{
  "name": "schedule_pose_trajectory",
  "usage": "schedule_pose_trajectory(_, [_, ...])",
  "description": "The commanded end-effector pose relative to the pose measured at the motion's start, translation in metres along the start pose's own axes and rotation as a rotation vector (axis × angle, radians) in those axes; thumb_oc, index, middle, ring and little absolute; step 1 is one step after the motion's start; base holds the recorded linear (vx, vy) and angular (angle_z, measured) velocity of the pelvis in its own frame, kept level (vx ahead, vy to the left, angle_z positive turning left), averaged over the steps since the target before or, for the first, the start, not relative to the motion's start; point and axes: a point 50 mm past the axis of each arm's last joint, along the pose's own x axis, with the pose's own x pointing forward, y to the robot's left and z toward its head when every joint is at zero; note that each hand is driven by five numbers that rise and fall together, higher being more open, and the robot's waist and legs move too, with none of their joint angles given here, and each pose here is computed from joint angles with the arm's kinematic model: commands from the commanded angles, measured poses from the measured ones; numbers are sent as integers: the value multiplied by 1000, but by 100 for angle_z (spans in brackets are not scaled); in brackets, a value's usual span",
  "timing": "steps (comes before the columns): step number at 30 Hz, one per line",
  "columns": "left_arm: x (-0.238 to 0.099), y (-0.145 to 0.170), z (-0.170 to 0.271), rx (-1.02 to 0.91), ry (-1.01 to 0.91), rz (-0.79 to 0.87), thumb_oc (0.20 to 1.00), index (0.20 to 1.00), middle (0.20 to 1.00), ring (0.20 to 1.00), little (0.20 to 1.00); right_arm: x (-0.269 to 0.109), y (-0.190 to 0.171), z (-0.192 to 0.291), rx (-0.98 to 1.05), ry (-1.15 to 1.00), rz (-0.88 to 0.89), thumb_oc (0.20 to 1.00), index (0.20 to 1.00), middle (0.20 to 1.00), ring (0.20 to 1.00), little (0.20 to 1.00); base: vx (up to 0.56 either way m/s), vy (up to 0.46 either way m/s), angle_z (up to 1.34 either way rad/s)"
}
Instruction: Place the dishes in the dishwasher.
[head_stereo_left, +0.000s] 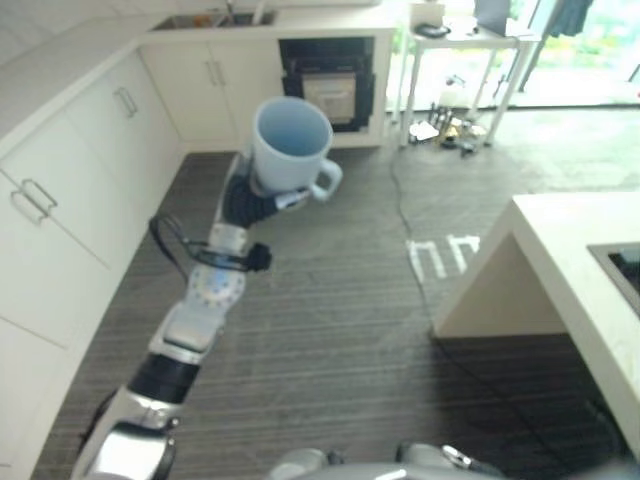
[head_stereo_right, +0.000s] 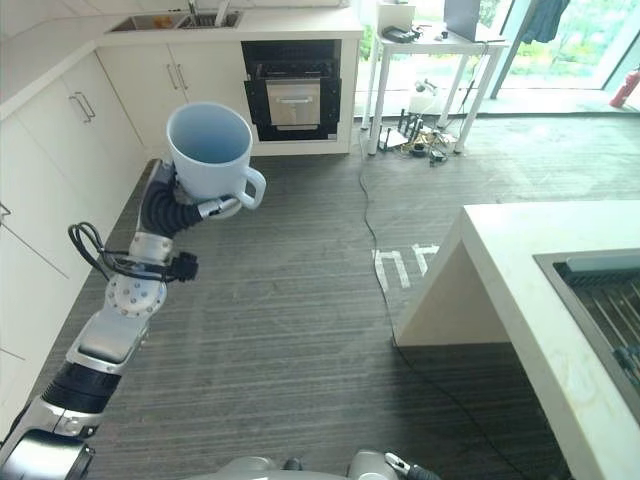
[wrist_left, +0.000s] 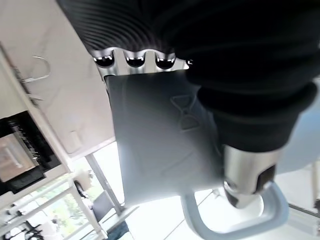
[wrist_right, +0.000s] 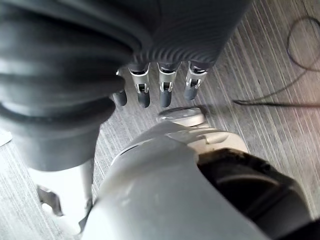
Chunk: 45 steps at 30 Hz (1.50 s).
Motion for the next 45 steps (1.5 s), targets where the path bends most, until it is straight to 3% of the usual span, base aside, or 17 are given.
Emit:
schedule_pose_trajectory(1, [11, 16, 26, -2, -129, 84, 200, 200, 200, 200, 200, -5, -17, -10, -90, 87, -59, 1000, 1000, 1000, 1000, 1000, 37, -173, 51])
schedule_pose_trajectory(11, [9, 6, 25, 30, -149, 80, 200, 200, 200, 200, 200, -5, -21, -7, -9, 71, -85, 1000, 1000, 1000, 1000, 1000, -28, 55, 56])
schedule_pose_trajectory(19, [-4, 29, 5, 92, -53, 169, 200, 200, 200, 200, 200, -5, -16, -19, -55, 100, -75, 1000, 1000, 1000, 1000, 1000, 27, 99, 2])
schedule_pose_trajectory(29, [-7, 25, 4, 52, -59, 108, 200, 200, 200, 200, 200, -2, -7, -12, -35, 64, -16, 1000, 1000, 1000, 1000, 1000, 22, 24, 4])
schedule_pose_trajectory(30, [5, -23, -2, -406, 43, -3, 200, 200, 200, 200, 200, 1, 8, 7, 149, 0, 83, 1000, 1000, 1000, 1000, 1000, 86, -52, 0])
schedule_pose_trajectory(37, [-7, -41, -5, -448, 101, -66, 200, 200, 200, 200, 200, -1, -6, 16, 81, -11, 6, 1000, 1000, 1000, 1000, 1000, 171, -55, 16])
schedule_pose_trajectory(45, [-19, -40, -8, -447, 92, -102, 200, 200, 200, 200, 200, -3, -18, 19, 80, -18, -107, 1000, 1000, 1000, 1000, 1000, 424, 423, -1])
